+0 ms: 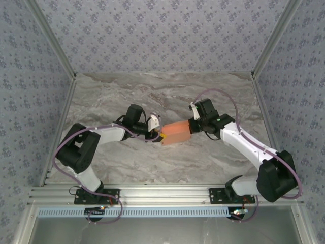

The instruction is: Fold the paper box

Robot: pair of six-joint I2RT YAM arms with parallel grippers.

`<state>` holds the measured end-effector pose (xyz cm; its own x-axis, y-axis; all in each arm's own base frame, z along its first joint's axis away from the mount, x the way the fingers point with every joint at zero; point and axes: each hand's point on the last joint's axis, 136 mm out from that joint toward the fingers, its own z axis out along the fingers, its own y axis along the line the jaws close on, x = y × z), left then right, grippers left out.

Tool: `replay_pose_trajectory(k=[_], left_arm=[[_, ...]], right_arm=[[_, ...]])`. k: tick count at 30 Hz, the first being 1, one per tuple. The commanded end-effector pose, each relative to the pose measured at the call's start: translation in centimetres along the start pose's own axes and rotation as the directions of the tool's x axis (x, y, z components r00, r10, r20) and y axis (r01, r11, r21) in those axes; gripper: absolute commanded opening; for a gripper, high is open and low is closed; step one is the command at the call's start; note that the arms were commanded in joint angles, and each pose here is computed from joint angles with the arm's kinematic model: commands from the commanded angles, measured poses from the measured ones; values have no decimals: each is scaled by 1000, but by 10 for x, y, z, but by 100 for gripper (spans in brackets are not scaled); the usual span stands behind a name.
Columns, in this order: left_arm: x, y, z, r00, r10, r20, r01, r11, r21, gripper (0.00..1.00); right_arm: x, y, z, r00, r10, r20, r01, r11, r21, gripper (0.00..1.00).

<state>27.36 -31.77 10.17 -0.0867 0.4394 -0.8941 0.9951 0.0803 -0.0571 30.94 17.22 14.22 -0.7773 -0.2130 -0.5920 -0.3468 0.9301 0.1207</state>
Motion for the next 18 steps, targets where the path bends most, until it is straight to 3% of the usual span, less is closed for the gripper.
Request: replay_pose_trajectory(k=[1,18], left_arm=[[10,9,4,998,-32,-46,31,999,-36,43],[8,14,4,998,-51,-47,48,997,-61,49]], right_arm=[[-4,-2,-4,999,46,6,-47,998,33,5],[19,-6,2,997,72,27,-74,994,81,5]])
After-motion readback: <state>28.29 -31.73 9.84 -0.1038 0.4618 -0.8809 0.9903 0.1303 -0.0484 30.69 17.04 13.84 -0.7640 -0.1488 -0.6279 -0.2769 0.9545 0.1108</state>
